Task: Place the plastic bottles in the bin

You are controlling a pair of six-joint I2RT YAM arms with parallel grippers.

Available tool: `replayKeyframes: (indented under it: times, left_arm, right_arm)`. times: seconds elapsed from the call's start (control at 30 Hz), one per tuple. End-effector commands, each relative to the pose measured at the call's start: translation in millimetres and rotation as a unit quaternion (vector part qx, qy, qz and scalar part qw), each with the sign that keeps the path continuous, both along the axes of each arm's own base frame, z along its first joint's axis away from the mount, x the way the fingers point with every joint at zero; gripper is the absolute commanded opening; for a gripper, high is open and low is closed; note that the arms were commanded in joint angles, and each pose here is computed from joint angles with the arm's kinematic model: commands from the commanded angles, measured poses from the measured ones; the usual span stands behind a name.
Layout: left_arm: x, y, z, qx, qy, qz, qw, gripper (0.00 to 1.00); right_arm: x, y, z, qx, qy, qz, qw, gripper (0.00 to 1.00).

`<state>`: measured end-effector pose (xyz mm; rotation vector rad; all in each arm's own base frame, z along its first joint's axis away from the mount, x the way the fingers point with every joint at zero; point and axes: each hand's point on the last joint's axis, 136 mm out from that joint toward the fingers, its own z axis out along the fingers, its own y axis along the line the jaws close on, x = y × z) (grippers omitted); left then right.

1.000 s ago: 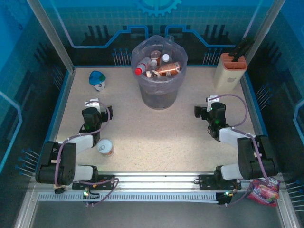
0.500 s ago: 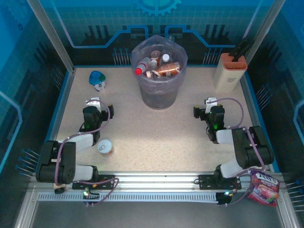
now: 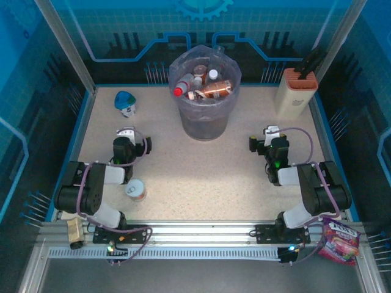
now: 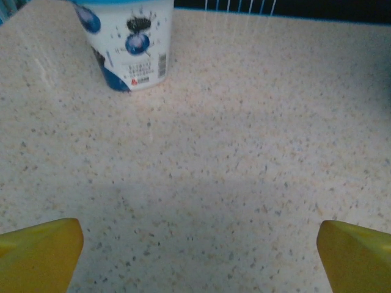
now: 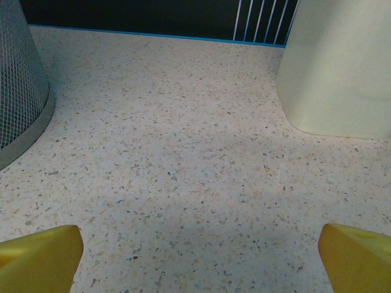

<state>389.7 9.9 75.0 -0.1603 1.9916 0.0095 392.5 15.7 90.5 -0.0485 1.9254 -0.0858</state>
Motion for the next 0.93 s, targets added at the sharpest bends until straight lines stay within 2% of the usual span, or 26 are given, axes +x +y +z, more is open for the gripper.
replayKeyframes:
  times: [0.0, 0.9]
  left_arm:
    - [6.8, -1.3, 19.8, 0.005, -0.044, -0.001, 0.999, 0.99]
    - [7.6, -1.9, 21.0, 0.005, -0.048, -0.002, 0.999, 0.99]
  right_arm:
    - [3.8, -5.8, 9.9, 0.0, -0.022, -0.011, 1.0, 1.0]
    - [4.7, -3.4, 9.6, -0.005, -0.02, -0.009, 1.0, 1.0]
